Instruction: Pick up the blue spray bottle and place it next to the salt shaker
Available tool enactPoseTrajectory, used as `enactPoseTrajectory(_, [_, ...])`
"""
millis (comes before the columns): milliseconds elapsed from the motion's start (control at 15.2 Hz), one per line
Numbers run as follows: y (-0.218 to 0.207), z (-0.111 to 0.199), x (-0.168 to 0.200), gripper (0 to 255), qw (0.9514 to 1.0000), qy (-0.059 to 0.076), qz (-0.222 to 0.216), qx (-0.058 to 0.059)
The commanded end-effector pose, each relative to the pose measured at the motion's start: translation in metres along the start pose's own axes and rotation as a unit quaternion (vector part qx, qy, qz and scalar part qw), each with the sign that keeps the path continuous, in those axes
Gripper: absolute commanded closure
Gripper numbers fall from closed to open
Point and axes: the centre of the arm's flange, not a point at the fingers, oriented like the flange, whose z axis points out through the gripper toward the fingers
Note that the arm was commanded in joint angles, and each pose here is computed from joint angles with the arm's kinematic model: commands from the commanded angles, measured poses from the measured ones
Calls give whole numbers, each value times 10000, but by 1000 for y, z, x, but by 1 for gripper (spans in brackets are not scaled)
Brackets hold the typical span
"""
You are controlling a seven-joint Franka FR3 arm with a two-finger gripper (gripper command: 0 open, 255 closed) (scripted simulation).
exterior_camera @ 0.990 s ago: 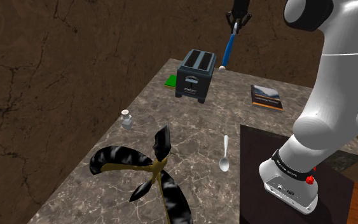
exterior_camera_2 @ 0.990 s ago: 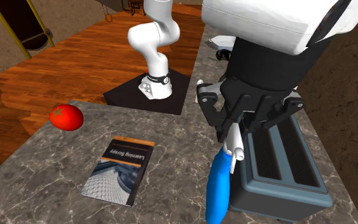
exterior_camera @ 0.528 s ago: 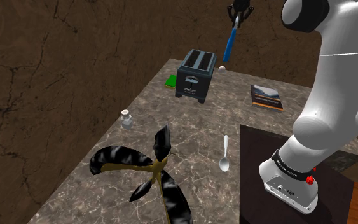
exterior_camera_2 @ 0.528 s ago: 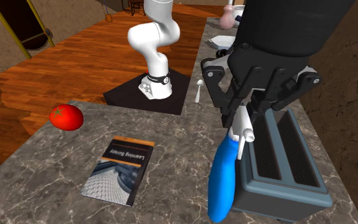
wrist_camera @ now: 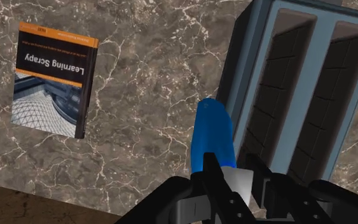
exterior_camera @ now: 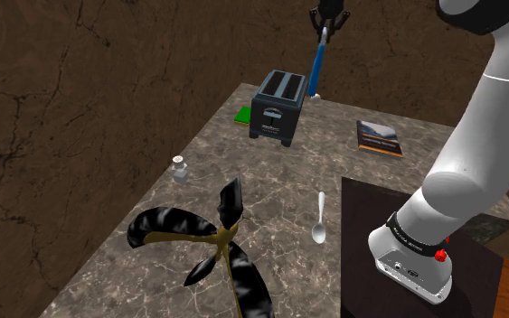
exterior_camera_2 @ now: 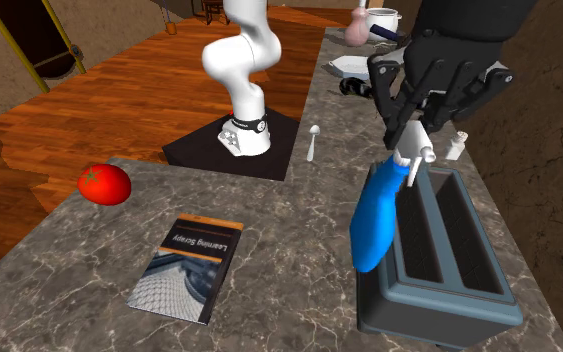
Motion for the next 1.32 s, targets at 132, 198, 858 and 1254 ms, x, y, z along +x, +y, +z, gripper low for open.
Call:
enactPoseTrajectory(132, [-32, -2, -45, 255, 10000, 2, 6, -3])
enactPoseTrajectory(198, [-40, -2, -56, 255, 10000, 2, 6, -3])
enactPoseTrajectory(858, [-117, -4, -162, 255, 10000, 2, 6, -3])
enactPoseTrajectory(1254, [-164, -6, -226, 255, 10000, 2, 6, -3])
